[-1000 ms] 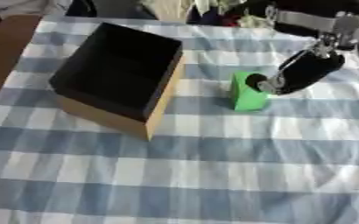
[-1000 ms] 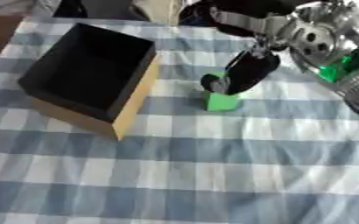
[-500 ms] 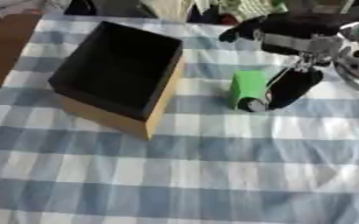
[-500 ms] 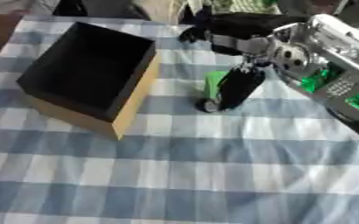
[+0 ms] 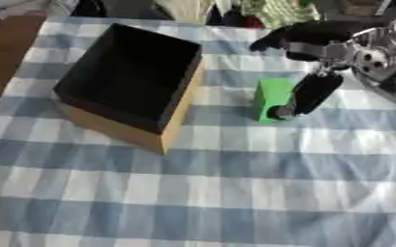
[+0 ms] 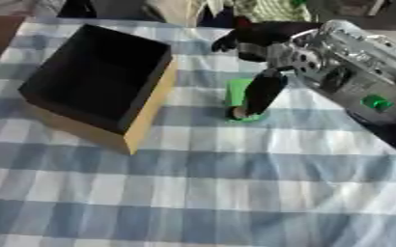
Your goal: Pick up objects on the table and place them in the box.
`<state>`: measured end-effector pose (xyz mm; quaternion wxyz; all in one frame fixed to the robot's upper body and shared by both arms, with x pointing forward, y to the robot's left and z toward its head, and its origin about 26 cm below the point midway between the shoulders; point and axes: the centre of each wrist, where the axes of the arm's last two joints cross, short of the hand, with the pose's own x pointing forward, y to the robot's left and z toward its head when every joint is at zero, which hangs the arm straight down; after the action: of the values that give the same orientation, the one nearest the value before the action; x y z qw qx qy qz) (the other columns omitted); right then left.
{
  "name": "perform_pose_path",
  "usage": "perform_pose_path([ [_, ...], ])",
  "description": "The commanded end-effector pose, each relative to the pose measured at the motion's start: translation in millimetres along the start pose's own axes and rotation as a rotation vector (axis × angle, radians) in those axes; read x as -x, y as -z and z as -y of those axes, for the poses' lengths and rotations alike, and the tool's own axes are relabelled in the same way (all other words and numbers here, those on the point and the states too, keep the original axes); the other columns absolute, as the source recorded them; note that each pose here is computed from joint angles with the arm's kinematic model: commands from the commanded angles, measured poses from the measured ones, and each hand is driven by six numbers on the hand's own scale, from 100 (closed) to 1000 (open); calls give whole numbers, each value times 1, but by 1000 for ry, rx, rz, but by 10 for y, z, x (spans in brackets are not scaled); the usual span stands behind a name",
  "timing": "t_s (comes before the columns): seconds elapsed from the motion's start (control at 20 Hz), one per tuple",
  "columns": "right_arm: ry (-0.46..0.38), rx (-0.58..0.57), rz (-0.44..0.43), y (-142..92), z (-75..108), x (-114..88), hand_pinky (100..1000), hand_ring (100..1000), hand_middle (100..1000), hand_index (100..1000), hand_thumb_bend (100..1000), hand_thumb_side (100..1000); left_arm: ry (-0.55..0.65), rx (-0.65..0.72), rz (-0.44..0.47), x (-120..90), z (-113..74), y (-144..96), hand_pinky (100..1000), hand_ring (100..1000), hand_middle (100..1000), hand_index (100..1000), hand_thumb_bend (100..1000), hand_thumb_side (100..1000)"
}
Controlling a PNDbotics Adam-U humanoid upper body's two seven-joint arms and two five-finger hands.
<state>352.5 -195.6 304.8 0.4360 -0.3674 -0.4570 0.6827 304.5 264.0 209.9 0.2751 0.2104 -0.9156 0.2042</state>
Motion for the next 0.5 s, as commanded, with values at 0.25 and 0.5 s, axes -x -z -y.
perform_pose_path([
  [0.25, 111, -174, -147, 150, 22, 159, 1000, 1000, 931, 1000, 513, 271, -9, 12, 25, -54, 5, 44, 610, 724, 583, 720, 316, 380],
  [0.5, 134, -209, -167, 306, -30, 231, 1000, 1000, 931, 1000, 509, 275, -12, 13, 23, -54, 10, 40, 610, 724, 583, 720, 316, 380],
])
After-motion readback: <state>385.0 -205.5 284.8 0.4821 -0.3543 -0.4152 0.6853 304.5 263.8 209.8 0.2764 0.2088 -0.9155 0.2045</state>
